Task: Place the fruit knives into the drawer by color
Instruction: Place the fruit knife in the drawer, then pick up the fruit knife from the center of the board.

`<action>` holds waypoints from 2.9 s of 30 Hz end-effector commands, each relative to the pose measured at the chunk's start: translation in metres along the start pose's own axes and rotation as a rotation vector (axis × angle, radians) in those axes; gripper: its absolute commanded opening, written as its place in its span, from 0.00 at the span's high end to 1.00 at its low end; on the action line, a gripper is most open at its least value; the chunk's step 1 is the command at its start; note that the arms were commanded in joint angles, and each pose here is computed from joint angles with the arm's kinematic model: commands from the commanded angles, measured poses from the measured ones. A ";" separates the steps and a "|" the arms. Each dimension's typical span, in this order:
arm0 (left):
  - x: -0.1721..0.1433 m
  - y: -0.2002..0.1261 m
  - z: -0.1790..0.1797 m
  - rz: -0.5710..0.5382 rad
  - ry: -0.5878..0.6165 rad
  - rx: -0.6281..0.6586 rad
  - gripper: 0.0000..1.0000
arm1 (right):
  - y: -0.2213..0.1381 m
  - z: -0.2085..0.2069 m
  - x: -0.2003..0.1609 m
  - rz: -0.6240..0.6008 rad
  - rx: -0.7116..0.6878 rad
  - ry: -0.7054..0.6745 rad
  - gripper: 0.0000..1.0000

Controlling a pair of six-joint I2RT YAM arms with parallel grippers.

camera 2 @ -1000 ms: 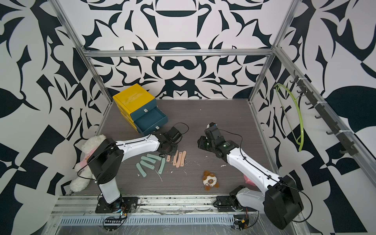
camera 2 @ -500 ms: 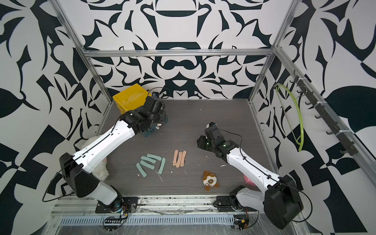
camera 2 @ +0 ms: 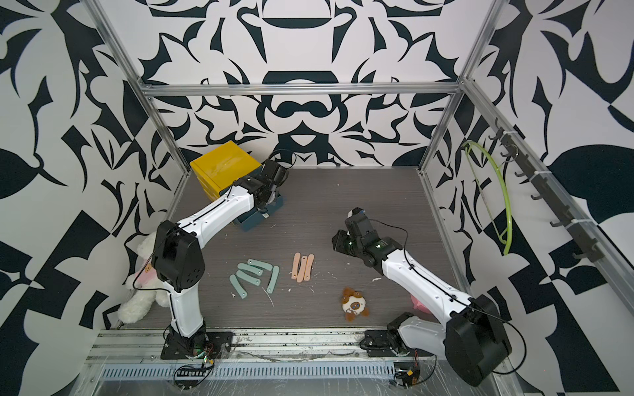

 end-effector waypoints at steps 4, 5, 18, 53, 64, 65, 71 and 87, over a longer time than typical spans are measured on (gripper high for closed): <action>0.002 0.005 0.005 0.019 -0.008 -0.002 0.53 | -0.008 0.006 0.004 -0.026 0.056 0.004 0.57; 0.003 0.005 0.005 0.020 -0.011 -0.006 0.49 | -0.008 0.007 0.003 -0.024 0.063 0.002 0.56; 0.021 -0.075 0.018 -0.052 -0.263 -0.365 0.03 | -0.004 0.009 -0.004 0.031 0.079 -0.002 0.50; -0.179 -0.133 0.077 -0.002 -0.464 -0.490 0.01 | 0.116 0.114 -0.081 0.373 -0.068 -0.331 0.56; -0.180 -0.133 0.080 -0.012 -0.451 -0.480 0.01 | 0.131 0.107 -0.087 0.397 -0.220 -0.434 0.59; -0.180 -0.134 0.081 -0.013 -0.452 -0.480 0.01 | 0.133 0.104 -0.088 0.401 -0.245 -0.448 0.59; -0.182 -0.134 0.083 -0.019 -0.452 -0.474 0.01 | 0.142 0.097 -0.089 0.401 -0.312 -0.502 0.60; -0.183 -0.132 0.084 -0.007 -0.448 -0.454 0.01 | 0.143 0.106 -0.074 0.274 -0.264 -0.545 0.89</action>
Point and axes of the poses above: each gripper's point midway between its finger pads, its own y axis out along the fingers, its own z axis along the line the jaws close on, x = y × z, the point moved 7 cm from there along -y, back along the fingers, and after that the axes turned 8 degrees about -y, right-handed, at the moved point
